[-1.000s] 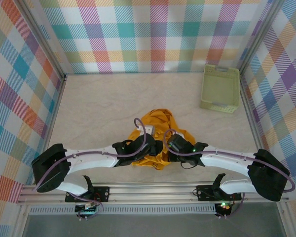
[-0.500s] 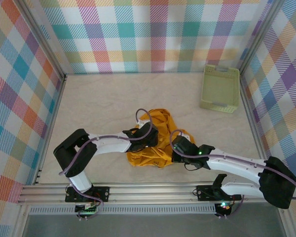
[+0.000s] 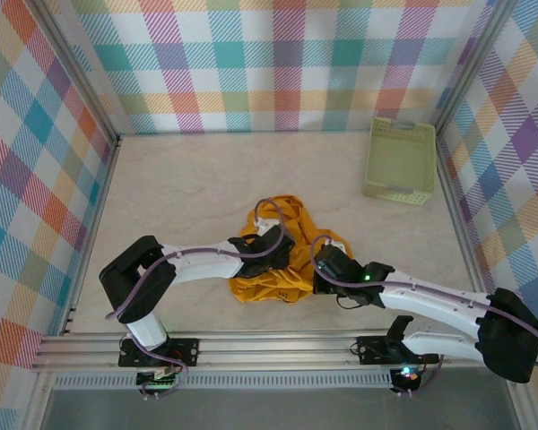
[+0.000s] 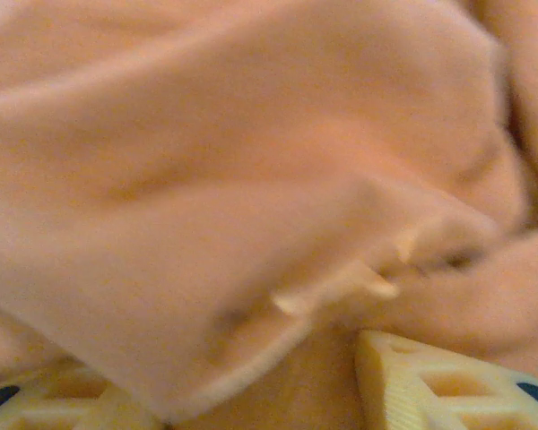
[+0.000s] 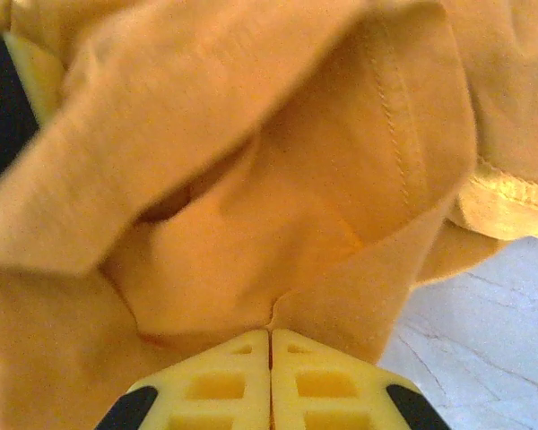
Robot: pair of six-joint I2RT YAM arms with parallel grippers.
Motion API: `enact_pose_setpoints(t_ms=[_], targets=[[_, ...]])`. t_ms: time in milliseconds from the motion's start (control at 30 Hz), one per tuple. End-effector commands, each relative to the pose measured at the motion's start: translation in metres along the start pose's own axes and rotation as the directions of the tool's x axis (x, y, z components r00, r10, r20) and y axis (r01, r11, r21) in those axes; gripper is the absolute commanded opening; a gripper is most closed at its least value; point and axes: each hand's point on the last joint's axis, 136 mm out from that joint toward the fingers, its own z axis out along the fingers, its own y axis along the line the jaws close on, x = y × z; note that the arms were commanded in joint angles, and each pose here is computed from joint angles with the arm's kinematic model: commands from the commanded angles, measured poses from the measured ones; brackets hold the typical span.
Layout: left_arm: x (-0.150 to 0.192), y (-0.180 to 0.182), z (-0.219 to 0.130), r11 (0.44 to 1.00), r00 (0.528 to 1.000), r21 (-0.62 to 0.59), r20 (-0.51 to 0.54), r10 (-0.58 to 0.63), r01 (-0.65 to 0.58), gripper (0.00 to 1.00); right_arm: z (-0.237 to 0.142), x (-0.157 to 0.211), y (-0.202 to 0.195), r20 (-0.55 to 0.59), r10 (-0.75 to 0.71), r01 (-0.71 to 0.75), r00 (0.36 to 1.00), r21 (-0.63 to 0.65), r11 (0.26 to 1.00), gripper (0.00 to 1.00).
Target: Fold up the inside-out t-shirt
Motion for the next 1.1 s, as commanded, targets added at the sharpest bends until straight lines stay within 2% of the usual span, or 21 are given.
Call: enact_pose_setpoints(t_ms=[0,100,233,400,600,767,833,1000,1067], targets=[[0.006,-0.019,-0.002,0.993,0.994,-0.022,-0.009,0.112,-0.112,0.56,-0.004,-0.011,0.001,0.026,-0.014,0.013,1.0,0.039,0.999,0.1],[0.016,-0.003,0.008,0.982,0.989,-0.126,-0.05,0.138,-0.143,0.56,-0.005,-0.009,-0.004,0.028,0.004,-0.005,1.0,0.057,0.998,0.13],[0.023,0.011,0.013,0.974,0.989,-0.176,-0.063,0.132,-0.141,0.56,-0.009,-0.004,-0.018,0.032,0.032,-0.034,0.999,0.091,0.995,0.11],[0.023,0.023,0.013,0.961,0.988,-0.233,-0.061,0.139,-0.149,0.56,-0.013,0.003,-0.02,0.027,0.038,-0.04,0.999,0.059,0.997,0.13],[0.024,0.022,0.013,0.962,0.989,-0.228,-0.058,0.139,-0.149,0.56,-0.013,0.005,-0.019,0.019,0.033,-0.034,0.999,0.044,0.998,0.17],[0.022,0.022,0.012,0.962,0.989,-0.229,-0.053,0.137,-0.146,0.56,-0.01,0.006,-0.015,0.009,0.036,-0.036,0.999,0.035,0.999,0.13],[0.022,0.022,0.011,0.963,0.989,-0.228,-0.052,0.136,-0.144,0.56,-0.01,0.005,-0.013,0.013,0.034,-0.035,0.999,0.02,0.999,0.16],[0.022,0.019,0.01,0.968,0.99,-0.211,-0.05,0.131,-0.139,0.56,-0.013,-0.002,0.002,0.012,0.013,-0.013,1.0,-0.021,1.0,0.38],[0.022,0.018,0.01,0.97,0.991,-0.204,-0.05,0.127,-0.134,0.56,-0.011,-0.003,-0.001,0.003,0.01,-0.01,1.0,0.017,1.0,0.4]])
